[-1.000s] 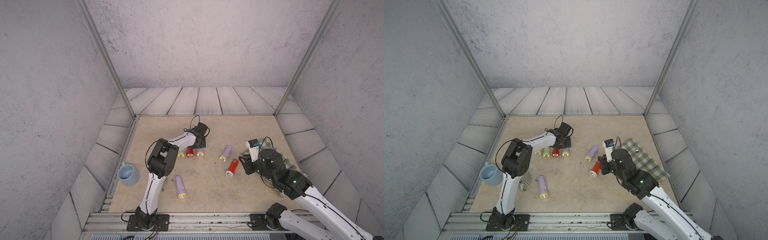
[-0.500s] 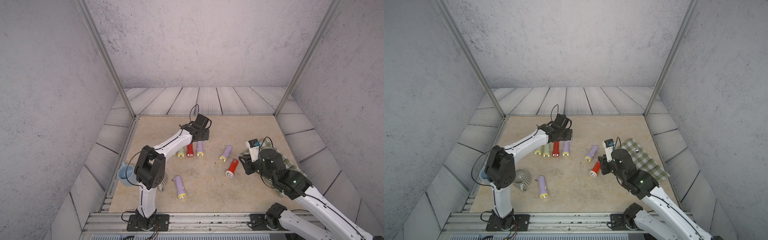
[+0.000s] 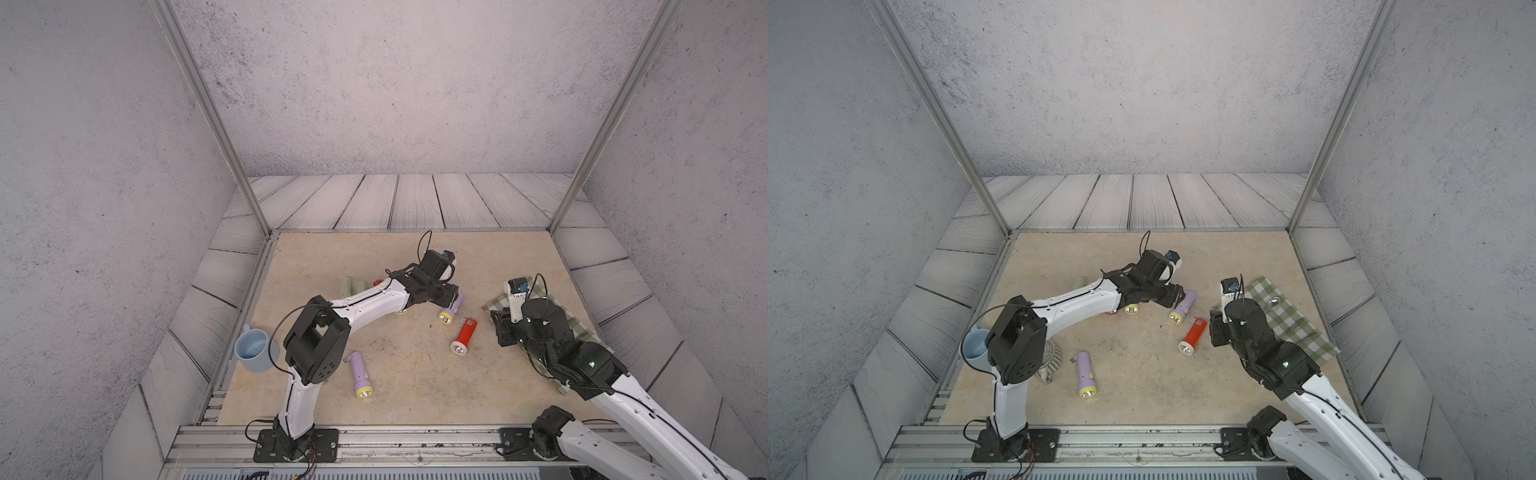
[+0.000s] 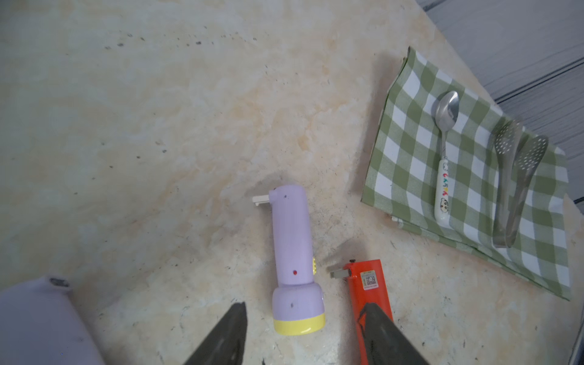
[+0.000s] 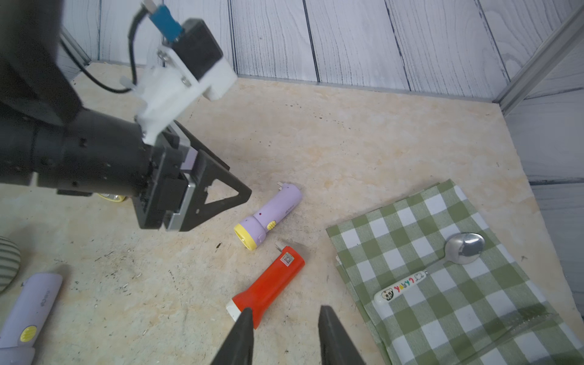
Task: Close the plug at the bottom of the flashlight
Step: Place the flashlight at the center of the board.
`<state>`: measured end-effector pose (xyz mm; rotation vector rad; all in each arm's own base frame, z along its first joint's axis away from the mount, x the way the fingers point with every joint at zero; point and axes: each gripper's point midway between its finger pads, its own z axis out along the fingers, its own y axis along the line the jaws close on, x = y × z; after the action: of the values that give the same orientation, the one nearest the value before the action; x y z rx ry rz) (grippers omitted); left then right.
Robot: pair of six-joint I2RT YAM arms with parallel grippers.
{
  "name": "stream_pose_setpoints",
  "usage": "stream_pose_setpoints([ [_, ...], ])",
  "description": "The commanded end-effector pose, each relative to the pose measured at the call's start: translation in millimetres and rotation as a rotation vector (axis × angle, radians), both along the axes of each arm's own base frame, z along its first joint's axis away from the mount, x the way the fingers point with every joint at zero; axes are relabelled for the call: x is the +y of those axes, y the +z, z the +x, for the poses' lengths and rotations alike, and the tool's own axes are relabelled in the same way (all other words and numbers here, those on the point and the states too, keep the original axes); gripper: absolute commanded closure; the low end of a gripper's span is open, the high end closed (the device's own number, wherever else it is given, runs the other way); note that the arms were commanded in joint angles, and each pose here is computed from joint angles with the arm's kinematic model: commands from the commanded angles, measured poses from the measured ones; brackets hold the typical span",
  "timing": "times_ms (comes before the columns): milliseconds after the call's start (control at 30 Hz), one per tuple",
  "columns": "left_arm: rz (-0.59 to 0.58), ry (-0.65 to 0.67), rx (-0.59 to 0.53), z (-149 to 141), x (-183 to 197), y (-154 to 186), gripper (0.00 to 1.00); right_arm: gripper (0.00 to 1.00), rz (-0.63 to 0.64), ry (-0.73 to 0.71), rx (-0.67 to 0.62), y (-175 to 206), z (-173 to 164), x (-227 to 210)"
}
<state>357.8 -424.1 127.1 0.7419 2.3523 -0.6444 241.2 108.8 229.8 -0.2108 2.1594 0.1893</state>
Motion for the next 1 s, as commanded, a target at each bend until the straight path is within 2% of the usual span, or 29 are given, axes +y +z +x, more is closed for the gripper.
stream_pose_setpoints([
  [0,-0.012,-0.064,-0.012,2.1,-19.6,1.4,0.38,0.58,0.015,-0.043,-0.005,2.4,0.1,-8.3],
  [100,0.023,-0.081,-0.005,4.5,-28.1,-11.7,0.38,0.50,0.034,-0.040,0.011,-0.4,0.8,-7.2],
  [167,0.042,-0.089,0.000,6.4,-32.4,-19.6,0.38,0.48,0.045,-0.032,0.016,-0.9,1.4,-5.4],
  [300,0.096,-0.098,-0.013,10.7,-39.9,-34.8,0.38,0.48,0.069,-0.020,0.022,-2.5,1.9,-2.1],
  [667,0.346,-0.076,-0.069,22.0,-39.2,-76.9,0.38,0.48,0.108,-0.003,0.038,-5.8,4.1,2.2],
  [800,0.391,-0.062,-0.060,25.9,-36.1,-86.5,0.38,0.48,0.124,0.001,0.046,-6.9,5.3,3.6],
  [933,0.388,-0.065,-0.053,26.4,-37.8,-87.5,0.38,0.48,0.133,-0.002,0.052,-9.0,6.2,3.0],
  [967,0.414,-0.071,-0.030,24.9,-35.9,-105.9,0.38,0.48,0.136,-0.002,0.053,-9.5,6.4,2.9],
])
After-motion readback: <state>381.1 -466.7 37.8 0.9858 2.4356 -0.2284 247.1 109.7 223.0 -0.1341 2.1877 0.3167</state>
